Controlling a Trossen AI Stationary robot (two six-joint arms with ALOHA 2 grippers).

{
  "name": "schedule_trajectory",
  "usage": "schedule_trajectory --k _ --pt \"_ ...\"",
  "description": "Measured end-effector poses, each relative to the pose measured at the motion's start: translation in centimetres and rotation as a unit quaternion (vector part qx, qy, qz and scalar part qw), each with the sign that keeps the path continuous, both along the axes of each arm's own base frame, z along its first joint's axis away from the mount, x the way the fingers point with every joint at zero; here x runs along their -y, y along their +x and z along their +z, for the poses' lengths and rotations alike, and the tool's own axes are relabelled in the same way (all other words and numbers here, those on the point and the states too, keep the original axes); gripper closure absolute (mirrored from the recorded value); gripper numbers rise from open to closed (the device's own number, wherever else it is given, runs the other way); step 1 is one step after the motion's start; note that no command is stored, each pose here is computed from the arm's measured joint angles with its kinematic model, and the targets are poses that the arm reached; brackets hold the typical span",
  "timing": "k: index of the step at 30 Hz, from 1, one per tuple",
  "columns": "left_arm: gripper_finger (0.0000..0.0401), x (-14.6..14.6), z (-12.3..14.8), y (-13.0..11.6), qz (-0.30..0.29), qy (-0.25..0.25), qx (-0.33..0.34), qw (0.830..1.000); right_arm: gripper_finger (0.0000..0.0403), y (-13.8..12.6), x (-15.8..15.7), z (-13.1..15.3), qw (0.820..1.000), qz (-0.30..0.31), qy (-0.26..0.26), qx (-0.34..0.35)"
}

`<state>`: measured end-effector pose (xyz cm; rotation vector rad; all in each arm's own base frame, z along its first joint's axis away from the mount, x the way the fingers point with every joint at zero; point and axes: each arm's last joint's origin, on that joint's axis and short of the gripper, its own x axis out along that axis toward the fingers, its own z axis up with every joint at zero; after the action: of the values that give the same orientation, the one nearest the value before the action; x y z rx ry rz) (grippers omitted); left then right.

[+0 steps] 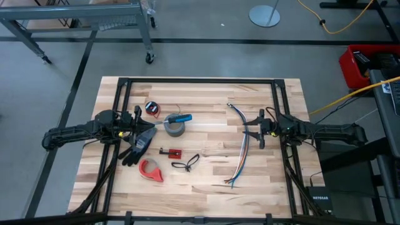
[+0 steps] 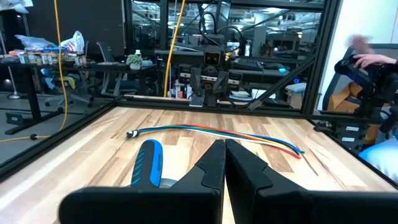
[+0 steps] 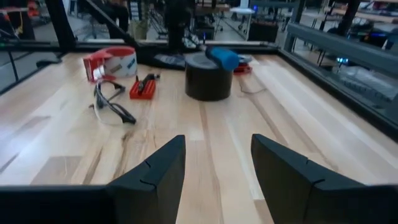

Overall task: Coil cords
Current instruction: Return to Home Position

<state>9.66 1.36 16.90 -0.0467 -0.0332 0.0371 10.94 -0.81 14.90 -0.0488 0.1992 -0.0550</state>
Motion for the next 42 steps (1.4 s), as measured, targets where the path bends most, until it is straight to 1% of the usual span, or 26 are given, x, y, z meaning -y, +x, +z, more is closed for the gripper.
schedule_trajectory --k 10,14,24,42 --pt "0.0397 0.0 0.0 0.0 0.0 0.0 0.0 1.0 0.0214 -0.8 -0.1 1.3 0.997 0.0 -0.006 0.073" --pt "0.0397 0.0 0.0 0.0 0.0 0.0 0.0 1.0 0.0214 -0.9 -0.1 1.5 0.996 0.0 -0.007 0.088" --pt "0.0397 0.0 0.0 0.0 0.0 0.0 0.0 1.0 0.0214 -1.2 -0.1 1.9 0.994 0.0 -0.008 0.112" --pt "0.0397 0.0 0.0 0.0 0.0 0.0 0.0 1.0 0.0214 -1.2 -0.1 1.9 0.994 0.0 -0.008 0.111"
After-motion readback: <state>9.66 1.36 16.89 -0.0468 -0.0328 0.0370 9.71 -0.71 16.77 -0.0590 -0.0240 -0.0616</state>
